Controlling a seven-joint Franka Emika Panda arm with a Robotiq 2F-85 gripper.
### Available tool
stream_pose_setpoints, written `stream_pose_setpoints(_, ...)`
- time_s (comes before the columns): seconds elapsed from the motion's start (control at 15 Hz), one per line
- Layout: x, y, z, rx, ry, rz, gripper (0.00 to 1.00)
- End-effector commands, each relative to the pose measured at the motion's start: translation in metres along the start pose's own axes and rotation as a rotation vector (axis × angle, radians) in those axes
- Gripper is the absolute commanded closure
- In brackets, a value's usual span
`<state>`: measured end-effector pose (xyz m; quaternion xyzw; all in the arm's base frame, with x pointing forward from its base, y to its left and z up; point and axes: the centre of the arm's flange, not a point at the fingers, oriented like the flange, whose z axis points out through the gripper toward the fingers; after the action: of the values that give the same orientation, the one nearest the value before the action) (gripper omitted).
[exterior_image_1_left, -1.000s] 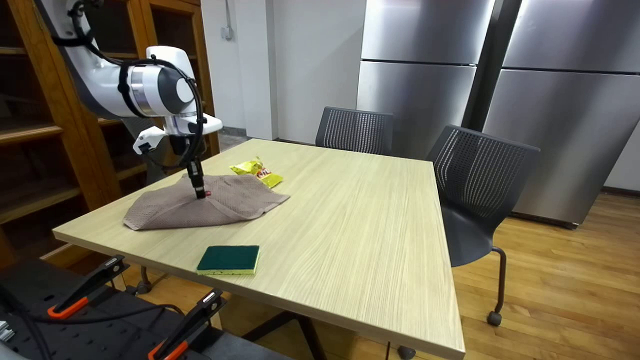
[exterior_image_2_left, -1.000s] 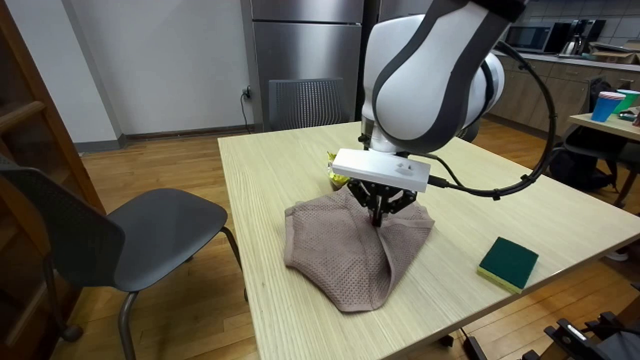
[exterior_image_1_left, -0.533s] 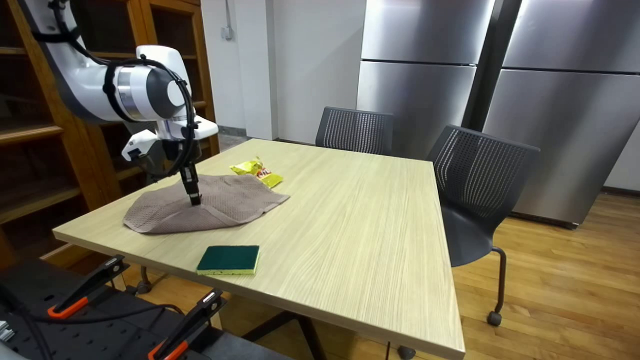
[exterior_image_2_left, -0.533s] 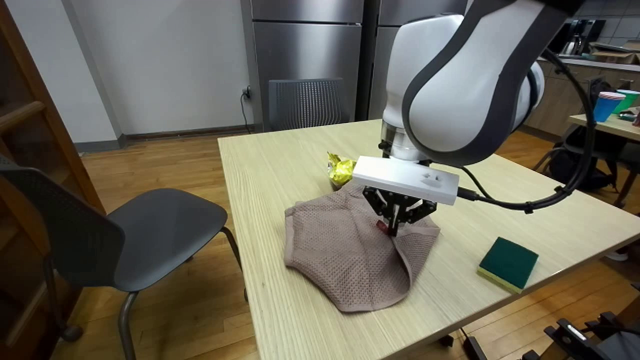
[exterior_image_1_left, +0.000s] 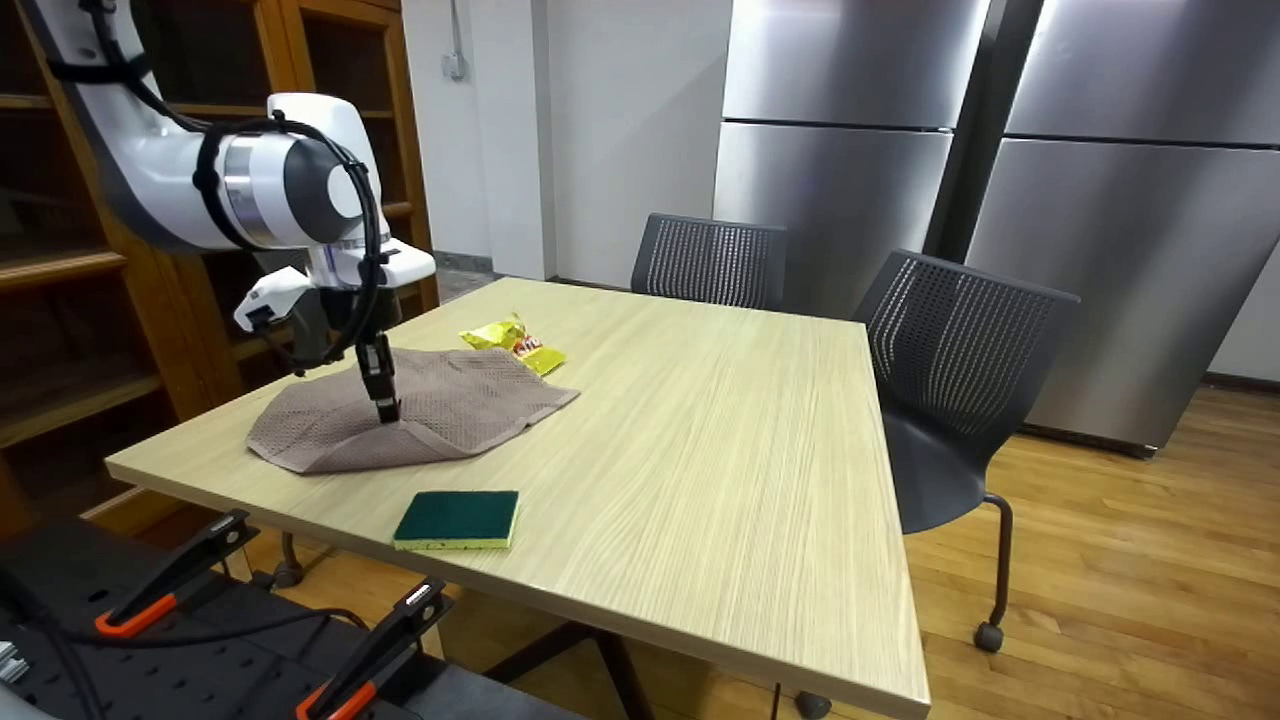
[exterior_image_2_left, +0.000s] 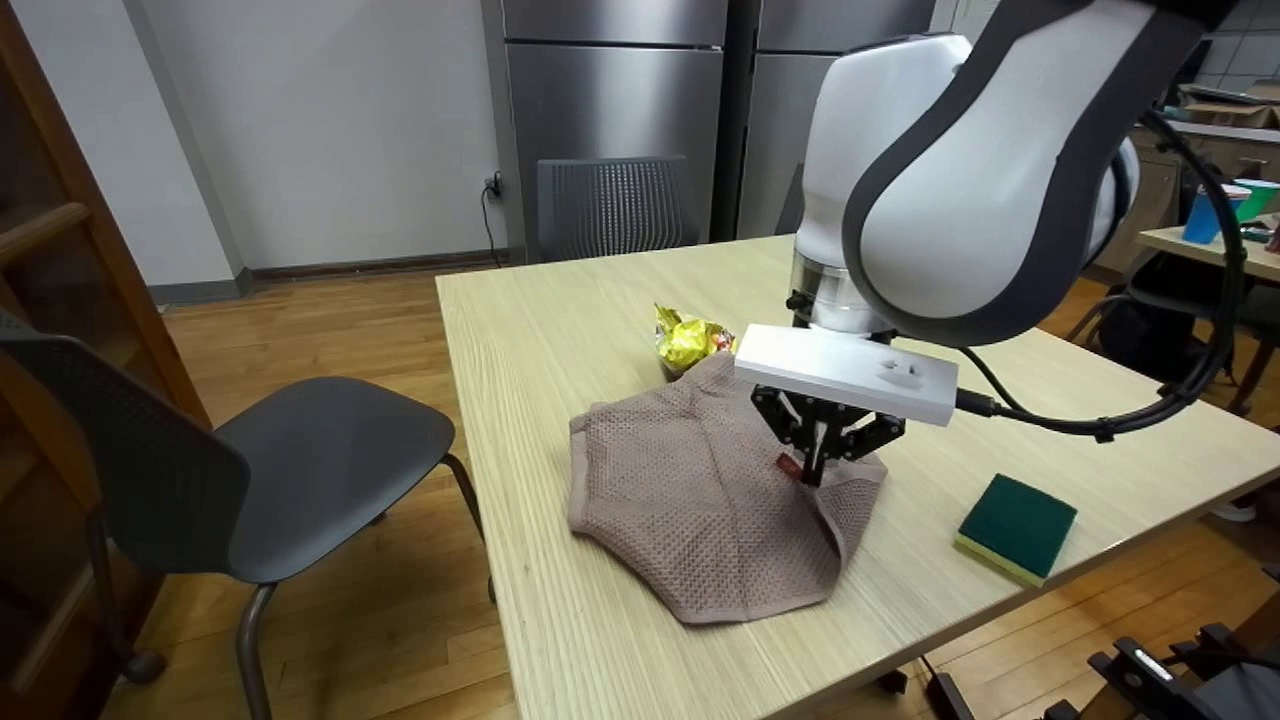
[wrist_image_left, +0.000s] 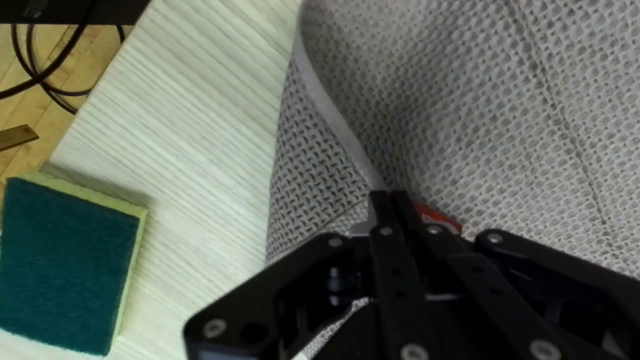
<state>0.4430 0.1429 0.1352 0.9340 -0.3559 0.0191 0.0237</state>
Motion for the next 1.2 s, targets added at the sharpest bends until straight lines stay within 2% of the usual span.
stream_pose_setpoints(0.0,-0.005,0.015,-0.009,0.008,0.002,0.020,0.99)
stream_pose_setpoints(1.13,-0.016,0.045,0.000,-0.055,-0.026,0.023,0.99)
